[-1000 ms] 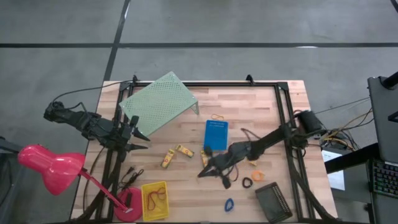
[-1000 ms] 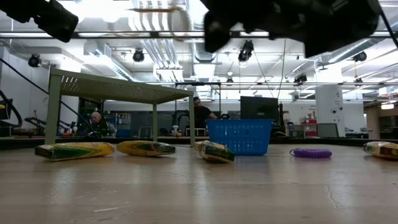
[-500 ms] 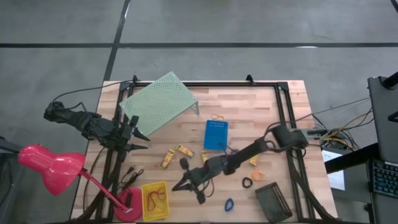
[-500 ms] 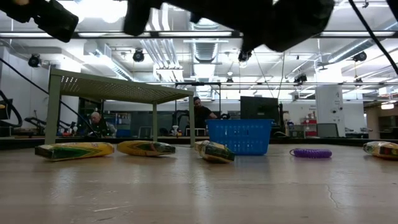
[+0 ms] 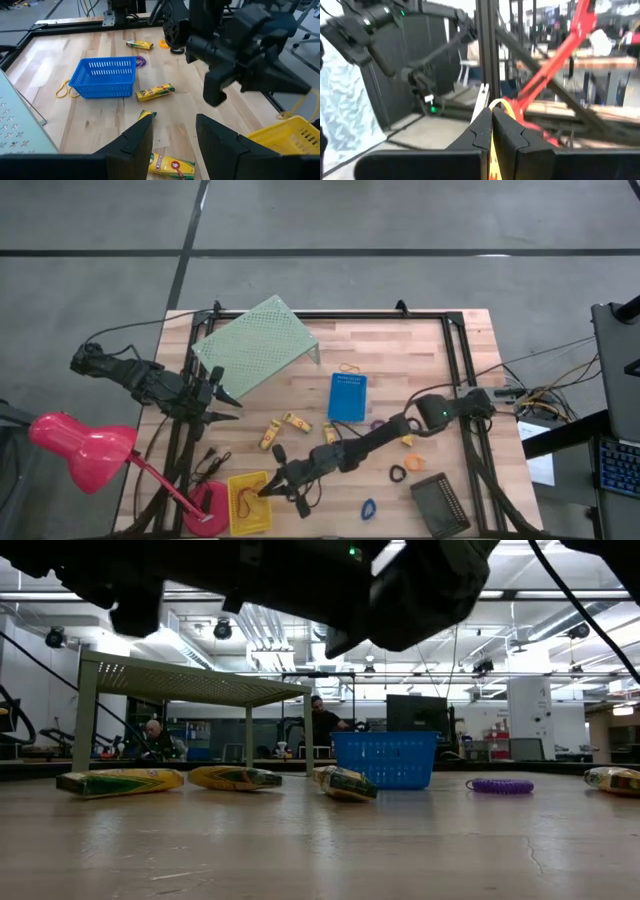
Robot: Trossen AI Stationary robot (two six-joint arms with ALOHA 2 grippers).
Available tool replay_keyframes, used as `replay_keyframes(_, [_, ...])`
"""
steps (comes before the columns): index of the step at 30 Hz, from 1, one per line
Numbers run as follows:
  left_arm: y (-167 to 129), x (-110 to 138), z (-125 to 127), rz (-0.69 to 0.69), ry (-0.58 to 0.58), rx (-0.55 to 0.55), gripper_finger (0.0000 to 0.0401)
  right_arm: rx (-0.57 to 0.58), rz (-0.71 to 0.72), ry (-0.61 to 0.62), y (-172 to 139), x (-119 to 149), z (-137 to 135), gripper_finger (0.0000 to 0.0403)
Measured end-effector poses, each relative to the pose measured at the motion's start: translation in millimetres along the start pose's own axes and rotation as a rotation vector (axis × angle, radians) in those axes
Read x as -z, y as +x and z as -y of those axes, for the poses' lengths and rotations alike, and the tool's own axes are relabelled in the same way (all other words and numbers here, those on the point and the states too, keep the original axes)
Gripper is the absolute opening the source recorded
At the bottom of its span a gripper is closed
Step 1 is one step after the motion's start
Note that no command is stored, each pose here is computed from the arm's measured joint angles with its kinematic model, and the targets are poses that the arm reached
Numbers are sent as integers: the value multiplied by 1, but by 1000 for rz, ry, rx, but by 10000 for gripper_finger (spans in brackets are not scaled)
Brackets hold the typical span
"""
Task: Pick & Place Office Desk Supplies
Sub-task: Put the yellow rubber band into the yellow basket
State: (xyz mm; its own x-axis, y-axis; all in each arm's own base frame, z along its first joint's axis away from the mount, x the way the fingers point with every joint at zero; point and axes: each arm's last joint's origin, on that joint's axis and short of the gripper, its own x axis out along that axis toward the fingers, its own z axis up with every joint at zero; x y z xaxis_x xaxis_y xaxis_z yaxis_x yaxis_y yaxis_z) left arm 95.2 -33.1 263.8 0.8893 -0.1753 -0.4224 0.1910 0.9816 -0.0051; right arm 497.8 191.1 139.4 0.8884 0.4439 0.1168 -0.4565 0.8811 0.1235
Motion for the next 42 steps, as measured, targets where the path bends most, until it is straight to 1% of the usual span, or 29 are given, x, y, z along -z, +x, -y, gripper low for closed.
replay_keyframes(6, [0,0,0,0,0,0,154,23,-165,22,9,3,1,8])
replay_keyframes(11, [0,0,0,0,0,0,154,35,-262,32,13,5,1,8])
replay_keyframes(16, [0,0,0,0,0,0,154,56,-311,122,12,8,2,8])
replay_keyframes(24, [0,0,0,0,-2,0,154,73,-391,142,10,15,2,8])
replay_keyframes(27, [0,0,0,0,-2,0,154,87,-425,185,8,18,2,8])
replay_keyframes(37, [0,0,0,0,-2,0,154,88,-427,206,8,19,1,9])
replay_keyframes(42, [0,0,0,0,-2,0,154,95,-411,249,9,18,2,29])
